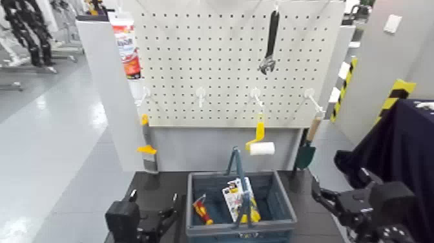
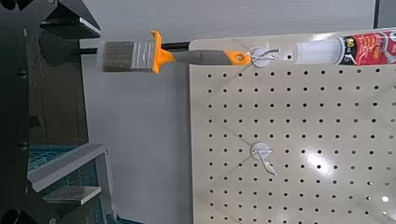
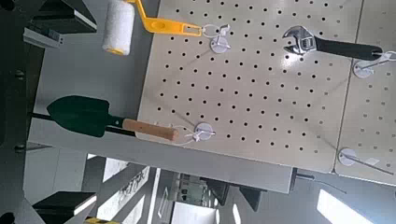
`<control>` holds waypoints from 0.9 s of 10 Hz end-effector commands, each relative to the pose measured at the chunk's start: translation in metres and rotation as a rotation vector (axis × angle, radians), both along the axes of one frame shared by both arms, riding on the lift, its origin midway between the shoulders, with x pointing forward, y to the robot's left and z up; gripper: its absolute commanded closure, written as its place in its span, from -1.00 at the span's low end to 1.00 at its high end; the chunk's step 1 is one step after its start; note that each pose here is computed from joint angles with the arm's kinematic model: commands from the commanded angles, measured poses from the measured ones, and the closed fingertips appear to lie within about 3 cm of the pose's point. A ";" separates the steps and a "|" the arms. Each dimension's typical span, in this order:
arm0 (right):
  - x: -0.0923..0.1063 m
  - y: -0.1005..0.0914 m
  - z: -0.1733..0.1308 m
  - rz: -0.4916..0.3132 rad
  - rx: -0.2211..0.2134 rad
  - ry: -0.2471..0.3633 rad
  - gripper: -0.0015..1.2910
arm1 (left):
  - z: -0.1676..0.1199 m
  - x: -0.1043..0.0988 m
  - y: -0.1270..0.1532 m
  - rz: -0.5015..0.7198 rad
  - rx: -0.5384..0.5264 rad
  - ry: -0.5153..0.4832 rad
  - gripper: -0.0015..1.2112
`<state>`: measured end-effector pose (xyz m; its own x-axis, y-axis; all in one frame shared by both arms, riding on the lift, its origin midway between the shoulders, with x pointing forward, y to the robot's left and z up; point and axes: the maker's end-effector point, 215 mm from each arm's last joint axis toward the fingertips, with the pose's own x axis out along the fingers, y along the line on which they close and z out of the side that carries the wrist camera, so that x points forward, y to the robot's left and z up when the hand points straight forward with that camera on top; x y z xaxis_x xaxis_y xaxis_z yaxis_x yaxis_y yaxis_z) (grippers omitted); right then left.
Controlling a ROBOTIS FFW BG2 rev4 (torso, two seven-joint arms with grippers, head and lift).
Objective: Put the tool with the wooden handle into the crate.
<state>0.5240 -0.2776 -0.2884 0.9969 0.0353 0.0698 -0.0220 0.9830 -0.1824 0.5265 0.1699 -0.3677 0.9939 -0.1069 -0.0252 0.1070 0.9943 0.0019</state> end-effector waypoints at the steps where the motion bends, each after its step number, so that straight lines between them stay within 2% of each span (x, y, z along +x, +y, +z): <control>1: 0.000 0.000 0.002 0.001 -0.002 -0.005 -0.93 | 0.000 0.001 0.000 -0.002 -0.003 0.000 -0.79; 5: 0.000 -0.002 -0.002 -0.009 -0.001 0.006 -0.93 | -0.002 0.001 -0.002 -0.005 -0.007 0.004 -0.79; 7: 0.005 -0.018 -0.007 -0.015 0.003 0.033 -0.93 | -0.003 0.001 -0.001 -0.005 -0.009 0.008 -0.79; 9: 0.015 -0.041 -0.010 0.001 0.035 0.040 -0.93 | -0.005 0.000 -0.001 -0.006 -0.011 0.013 -0.79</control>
<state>0.5354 -0.3068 -0.2991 0.9984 0.0496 0.0288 -0.0445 0.9867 -0.1566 0.5271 0.1684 -0.3723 0.9928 -0.1143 -0.0352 0.1140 0.9934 -0.0103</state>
